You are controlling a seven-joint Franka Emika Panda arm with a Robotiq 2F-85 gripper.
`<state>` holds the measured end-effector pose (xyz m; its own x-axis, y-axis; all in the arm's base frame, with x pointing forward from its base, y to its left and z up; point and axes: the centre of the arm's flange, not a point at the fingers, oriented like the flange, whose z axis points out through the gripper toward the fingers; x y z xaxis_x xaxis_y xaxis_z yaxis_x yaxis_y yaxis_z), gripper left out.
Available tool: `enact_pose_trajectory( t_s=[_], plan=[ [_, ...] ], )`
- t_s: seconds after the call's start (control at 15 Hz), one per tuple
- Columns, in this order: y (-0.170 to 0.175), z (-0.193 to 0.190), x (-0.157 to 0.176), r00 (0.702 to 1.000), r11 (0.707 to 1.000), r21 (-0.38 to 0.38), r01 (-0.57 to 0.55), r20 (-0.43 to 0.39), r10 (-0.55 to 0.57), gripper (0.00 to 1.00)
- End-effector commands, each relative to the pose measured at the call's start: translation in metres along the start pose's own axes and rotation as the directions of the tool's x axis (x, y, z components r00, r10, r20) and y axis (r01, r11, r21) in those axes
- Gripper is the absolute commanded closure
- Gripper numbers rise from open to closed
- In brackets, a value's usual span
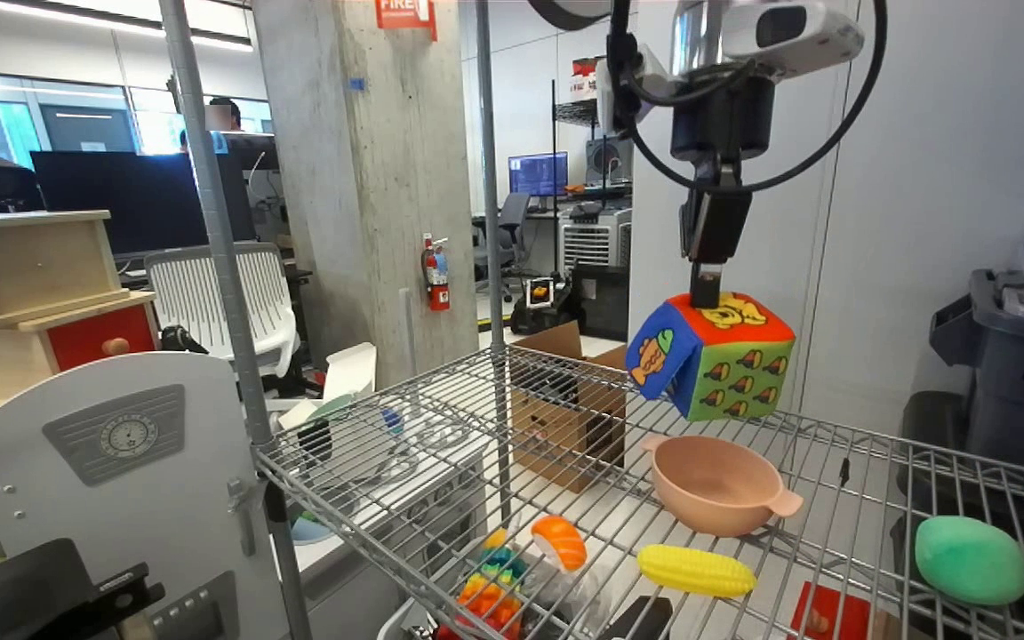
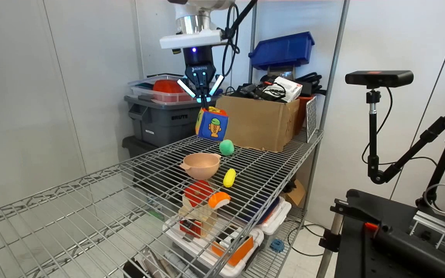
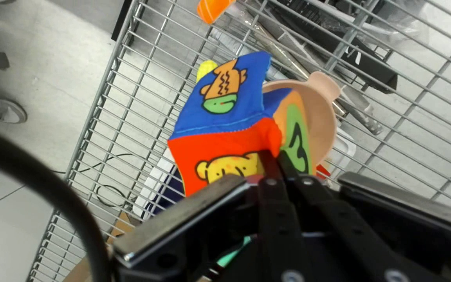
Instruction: Pick up the box and put it in the bowl
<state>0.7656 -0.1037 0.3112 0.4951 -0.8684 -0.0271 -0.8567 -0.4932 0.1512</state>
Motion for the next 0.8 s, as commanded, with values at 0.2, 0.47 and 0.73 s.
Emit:
enact_pose_trajectory(
  t_s=[0.2, 0.47, 0.73],
  plan=[
    [-0.061, 0.03, 0.029, 1.0, 1.0, -0.021, 0.017, -0.016, -0.018, 0.99],
    [-0.085, 0.017, 0.032, 0.998, 1.0, 0.009, 0.029, -0.054, -0.028, 0.99],
    [-0.1, 0.021, 0.036, 0.998, 0.999, 0.018, 0.039, -0.056, -0.038, 0.99]
  ],
)
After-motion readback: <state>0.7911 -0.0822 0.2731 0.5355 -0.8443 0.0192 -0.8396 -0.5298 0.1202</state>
